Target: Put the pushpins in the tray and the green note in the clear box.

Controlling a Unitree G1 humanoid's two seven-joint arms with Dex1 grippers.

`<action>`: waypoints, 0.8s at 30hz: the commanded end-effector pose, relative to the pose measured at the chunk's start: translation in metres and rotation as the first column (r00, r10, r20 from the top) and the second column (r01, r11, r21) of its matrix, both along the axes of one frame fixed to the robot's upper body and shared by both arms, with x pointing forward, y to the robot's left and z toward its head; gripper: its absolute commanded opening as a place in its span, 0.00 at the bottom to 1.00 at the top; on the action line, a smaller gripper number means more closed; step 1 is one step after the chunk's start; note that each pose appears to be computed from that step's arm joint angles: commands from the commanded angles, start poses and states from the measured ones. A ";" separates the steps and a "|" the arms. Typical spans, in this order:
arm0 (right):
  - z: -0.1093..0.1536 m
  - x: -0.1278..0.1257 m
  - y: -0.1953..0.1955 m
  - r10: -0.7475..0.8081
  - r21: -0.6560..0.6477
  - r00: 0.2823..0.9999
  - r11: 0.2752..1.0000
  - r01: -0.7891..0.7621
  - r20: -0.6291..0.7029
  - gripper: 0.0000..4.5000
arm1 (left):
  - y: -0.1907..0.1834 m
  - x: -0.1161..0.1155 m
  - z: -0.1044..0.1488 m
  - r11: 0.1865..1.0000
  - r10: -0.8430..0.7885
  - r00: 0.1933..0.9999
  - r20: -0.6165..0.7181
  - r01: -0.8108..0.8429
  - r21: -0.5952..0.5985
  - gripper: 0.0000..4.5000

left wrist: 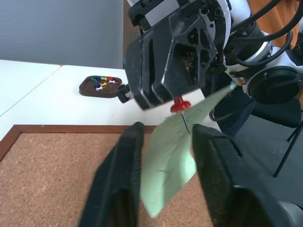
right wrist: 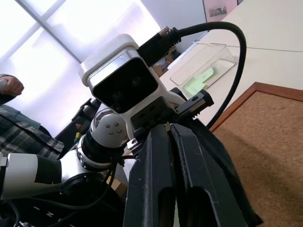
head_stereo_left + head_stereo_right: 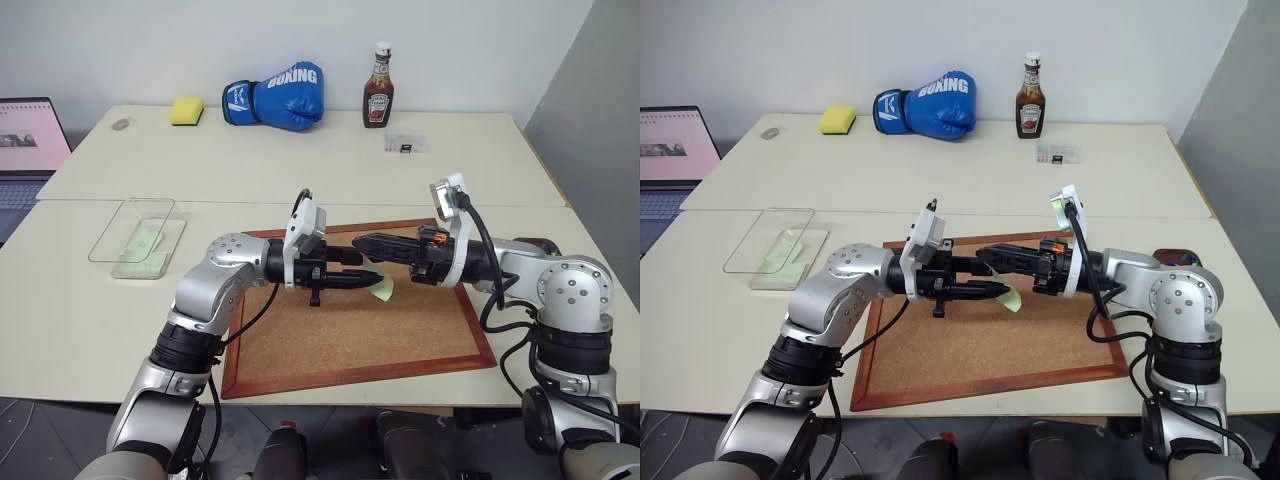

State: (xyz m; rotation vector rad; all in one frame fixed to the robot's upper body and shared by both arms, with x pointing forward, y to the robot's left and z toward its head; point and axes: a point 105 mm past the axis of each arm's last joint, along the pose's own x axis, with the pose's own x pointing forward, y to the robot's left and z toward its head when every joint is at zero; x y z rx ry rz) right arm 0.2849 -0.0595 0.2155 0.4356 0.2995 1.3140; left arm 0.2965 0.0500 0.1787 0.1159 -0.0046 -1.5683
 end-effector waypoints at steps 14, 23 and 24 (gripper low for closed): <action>0.008 0.013 -0.009 -0.062 0.003 0.997 0.998 0.062 0.048 0.00 | -0.002 -0.004 -0.002 0.999 -0.008 0.999 0.042 0.007 0.034 0.01; 0.016 0.026 -0.022 -0.117 0.003 0.990 0.993 0.117 0.078 0.00 | 0.004 -0.015 -0.019 0.989 -0.075 0.997 0.031 0.070 0.131 0.01; 0.016 0.026 -0.024 -0.124 0.000 0.989 0.992 0.125 0.081 0.00 | 0.004 -0.014 -0.018 0.990 -0.070 0.997 0.036 0.065 0.128 0.01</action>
